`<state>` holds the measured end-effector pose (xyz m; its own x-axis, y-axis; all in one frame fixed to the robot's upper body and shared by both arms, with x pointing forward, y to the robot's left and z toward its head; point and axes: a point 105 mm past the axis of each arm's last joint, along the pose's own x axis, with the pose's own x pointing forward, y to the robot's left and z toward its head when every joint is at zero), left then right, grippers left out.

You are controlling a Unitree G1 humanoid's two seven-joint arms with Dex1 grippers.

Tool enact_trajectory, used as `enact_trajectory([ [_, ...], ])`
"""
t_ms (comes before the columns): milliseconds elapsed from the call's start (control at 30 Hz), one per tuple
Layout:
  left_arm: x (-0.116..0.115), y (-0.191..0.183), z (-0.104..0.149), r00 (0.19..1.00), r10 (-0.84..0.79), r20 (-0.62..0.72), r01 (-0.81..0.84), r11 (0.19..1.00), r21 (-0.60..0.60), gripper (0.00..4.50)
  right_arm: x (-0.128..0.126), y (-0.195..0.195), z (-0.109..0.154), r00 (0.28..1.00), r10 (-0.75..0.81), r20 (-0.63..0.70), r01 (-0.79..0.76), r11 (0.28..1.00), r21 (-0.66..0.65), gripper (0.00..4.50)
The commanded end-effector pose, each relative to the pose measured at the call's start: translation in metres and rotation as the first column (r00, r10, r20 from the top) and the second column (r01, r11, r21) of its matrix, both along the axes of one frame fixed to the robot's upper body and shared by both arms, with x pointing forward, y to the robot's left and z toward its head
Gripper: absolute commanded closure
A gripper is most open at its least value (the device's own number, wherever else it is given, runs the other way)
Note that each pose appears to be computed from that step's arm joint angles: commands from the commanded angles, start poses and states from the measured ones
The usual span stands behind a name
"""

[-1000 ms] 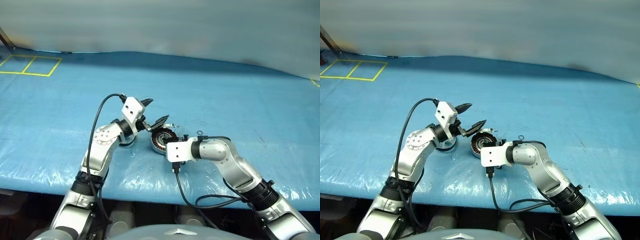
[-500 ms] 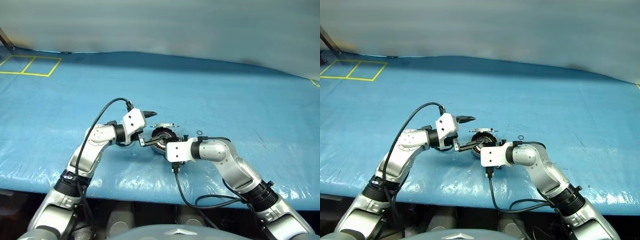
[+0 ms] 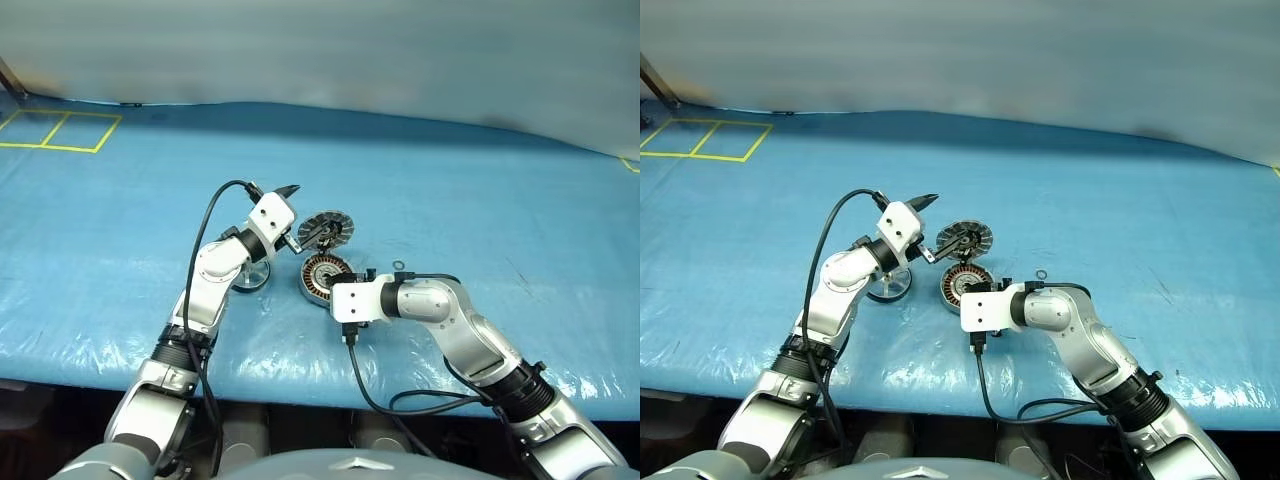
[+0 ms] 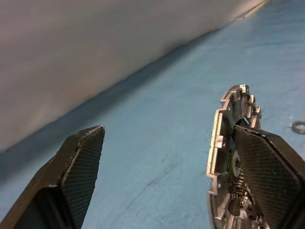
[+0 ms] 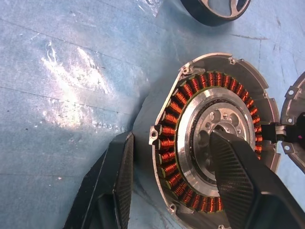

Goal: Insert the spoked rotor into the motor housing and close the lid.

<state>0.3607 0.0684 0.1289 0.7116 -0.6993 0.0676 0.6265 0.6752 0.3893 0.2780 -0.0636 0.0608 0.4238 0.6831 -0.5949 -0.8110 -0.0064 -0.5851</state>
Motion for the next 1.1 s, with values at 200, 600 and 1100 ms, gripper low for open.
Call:
enact_trajectory([
  [200, 0.002, 0.009, 0.012, 0.999, 0.035, 0.042, -0.035, 0.999, -0.011, 0.0, -0.006, -0.012, -0.027, 0.994, -0.05, -0.101, 0.045, 0.998, -0.05, 2.45],
  [600, -0.011, 0.001, 0.021, 0.999, -0.027, 0.027, 0.03, 0.994, -0.108, 0.0, -0.008, -0.007, -0.013, 0.999, 0.005, -0.036, -0.008, 0.997, -0.073, 2.45],
  [1100, -0.053, -0.021, 0.042, 0.959, -0.284, 0.003, 0.279, 0.942, -0.184, 0.0, -0.016, 0.017, 0.012, 0.991, 0.126, 0.054, -0.123, 0.991, -0.061, 1.21],
])
